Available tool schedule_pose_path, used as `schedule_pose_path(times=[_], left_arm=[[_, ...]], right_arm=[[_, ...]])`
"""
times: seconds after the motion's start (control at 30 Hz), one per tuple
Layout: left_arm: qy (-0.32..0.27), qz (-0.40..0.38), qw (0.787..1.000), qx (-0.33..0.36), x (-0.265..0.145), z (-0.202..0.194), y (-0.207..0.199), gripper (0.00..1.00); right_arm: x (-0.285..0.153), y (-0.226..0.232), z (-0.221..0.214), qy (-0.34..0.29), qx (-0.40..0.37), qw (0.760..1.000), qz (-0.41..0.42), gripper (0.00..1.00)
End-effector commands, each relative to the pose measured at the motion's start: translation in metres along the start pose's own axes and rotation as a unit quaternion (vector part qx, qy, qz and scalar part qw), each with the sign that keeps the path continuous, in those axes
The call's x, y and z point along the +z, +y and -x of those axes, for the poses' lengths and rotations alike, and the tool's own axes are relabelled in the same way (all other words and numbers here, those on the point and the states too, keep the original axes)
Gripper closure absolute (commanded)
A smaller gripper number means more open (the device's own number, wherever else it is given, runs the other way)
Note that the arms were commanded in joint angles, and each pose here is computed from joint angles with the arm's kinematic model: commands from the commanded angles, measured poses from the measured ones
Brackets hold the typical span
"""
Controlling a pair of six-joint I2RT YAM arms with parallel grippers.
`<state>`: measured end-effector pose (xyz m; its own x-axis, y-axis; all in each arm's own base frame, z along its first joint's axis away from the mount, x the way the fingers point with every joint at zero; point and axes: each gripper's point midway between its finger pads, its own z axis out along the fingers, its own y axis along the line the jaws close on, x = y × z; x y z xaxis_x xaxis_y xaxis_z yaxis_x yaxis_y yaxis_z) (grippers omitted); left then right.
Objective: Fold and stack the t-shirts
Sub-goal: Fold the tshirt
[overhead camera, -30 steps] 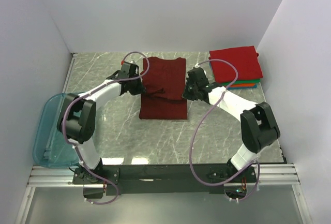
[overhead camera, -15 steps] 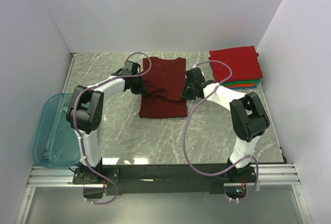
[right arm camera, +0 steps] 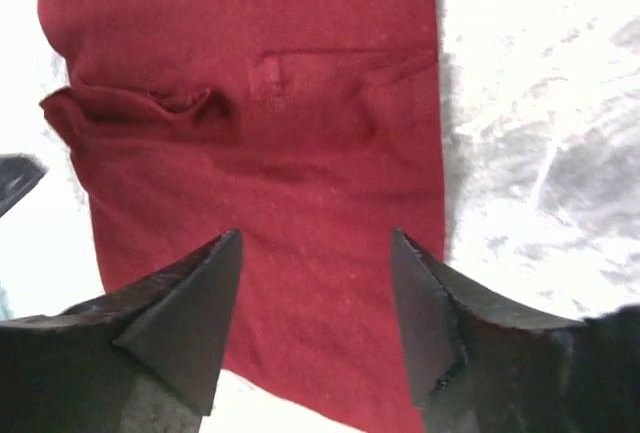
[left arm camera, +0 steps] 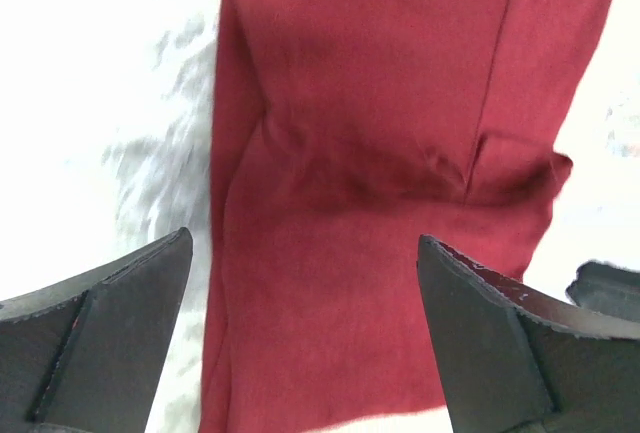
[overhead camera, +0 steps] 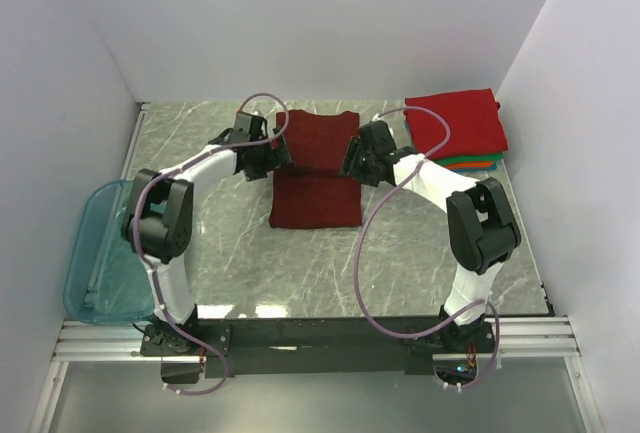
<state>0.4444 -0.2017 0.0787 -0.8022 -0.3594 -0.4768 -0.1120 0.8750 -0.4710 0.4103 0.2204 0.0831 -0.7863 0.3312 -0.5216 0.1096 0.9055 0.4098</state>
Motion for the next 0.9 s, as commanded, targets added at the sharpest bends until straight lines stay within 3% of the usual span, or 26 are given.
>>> schedule_pose_path(times=[0.0,0.13,0.17,0.43,0.77,0.87], left_arm=[[-0.056,-0.029,0.998,-0.006,-0.045,0.02,-0.017,0.0],[-0.06,-0.037,0.997,-0.031,-0.076,-0.009,-0.002,0.0],[-0.065,-0.044,0.996,-0.036,-0.081,-0.014,0.0,0.01],[-0.081,-0.057,0.991,-0.087,-0.128,-0.076,0.037,0.01],[-0.031,-0.075,0.992,-0.095,-0.102,-0.101,0.037,0.01],[-0.013,-0.066,0.993,-0.095,-0.087,-0.105,0.04,0.07]], right_arm=[[-0.028,0.003,0.022,-0.035,-0.007,0.999,0.001,0.29],[-0.039,-0.003,0.008,-0.03,-0.006,0.999,0.012,0.25],[-0.047,0.0,0.007,-0.035,-0.005,0.999,0.022,0.14],[-0.071,-0.015,-0.049,0.0,-0.019,0.998,0.061,0.11],[-0.067,-0.032,-0.089,0.026,0.012,0.996,0.08,0.15],[-0.058,-0.035,-0.088,0.026,0.017,0.997,0.069,0.17]])
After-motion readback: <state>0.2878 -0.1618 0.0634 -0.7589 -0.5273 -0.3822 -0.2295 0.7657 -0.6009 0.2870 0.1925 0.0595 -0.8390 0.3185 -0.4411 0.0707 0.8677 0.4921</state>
